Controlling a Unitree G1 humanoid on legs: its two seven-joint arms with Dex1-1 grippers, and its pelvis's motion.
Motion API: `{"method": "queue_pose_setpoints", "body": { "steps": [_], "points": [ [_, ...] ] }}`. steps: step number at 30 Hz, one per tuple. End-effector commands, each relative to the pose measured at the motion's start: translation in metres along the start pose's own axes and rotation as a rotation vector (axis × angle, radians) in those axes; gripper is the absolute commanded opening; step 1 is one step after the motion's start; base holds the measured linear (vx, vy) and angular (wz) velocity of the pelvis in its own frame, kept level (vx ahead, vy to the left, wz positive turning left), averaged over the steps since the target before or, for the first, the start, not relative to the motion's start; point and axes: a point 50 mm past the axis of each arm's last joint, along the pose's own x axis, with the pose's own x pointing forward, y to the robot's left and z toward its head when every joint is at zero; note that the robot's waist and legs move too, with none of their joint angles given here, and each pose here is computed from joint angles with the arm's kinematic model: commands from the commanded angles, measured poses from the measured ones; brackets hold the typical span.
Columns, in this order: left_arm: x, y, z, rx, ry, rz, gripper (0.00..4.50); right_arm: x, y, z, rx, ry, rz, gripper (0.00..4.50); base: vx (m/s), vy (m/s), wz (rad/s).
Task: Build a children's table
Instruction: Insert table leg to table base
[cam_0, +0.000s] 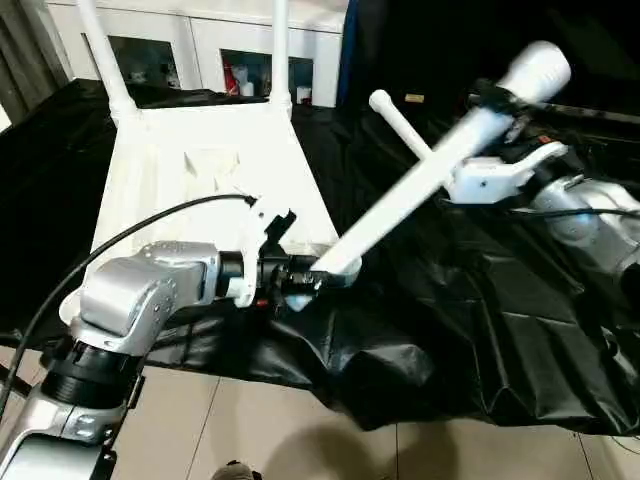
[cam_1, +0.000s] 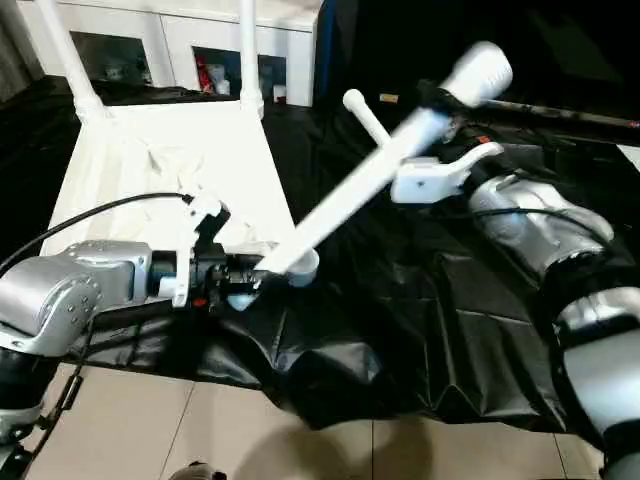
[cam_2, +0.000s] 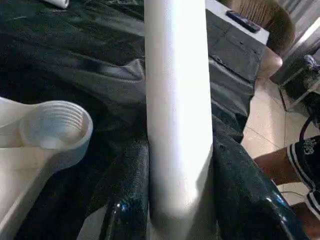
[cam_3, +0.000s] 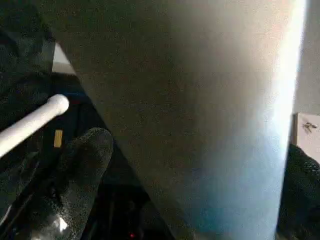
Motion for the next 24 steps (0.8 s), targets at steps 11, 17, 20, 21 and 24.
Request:
{"method": "queue_pose_setpoints", "body": {
  "steps": [11, 17, 20, 21, 24],
  "points": [
    [-0.008, 0.001, 0.007, 0.084, 0.002, 0.030, 1.43, -0.006, 0.017, -0.003, 0.091, 0.009, 0.082, 3.36, 0.000, 0.000, 0.00],
    [-0.012, 0.004, 0.008, 0.125, 0.011, 0.061, 1.43, -0.007, 0.025, 0.002, 0.134, -0.007, 0.116, 2.86, 0.000, 0.000, 0.00],
    [-0.014, 0.003, 0.006, 0.163, 0.023, 0.062, 1.43, -0.009, 0.032, 0.005, 0.218, 0.006, 0.128, 2.73, 0.000, 0.000, 0.00],
    [-0.015, 0.003, 0.006, 0.169, 0.022, 0.063, 1.43, -0.010, 0.034, 0.005, 0.237, 0.009, 0.132, 2.54, 0.000, 0.000, 0.00],
    [-0.016, 0.004, 0.007, 0.175, 0.015, 0.065, 1.43, -0.012, 0.038, 0.006, 0.276, 0.015, 0.140, 2.48, 0.000, 0.000, 0.00]
  ]
}}
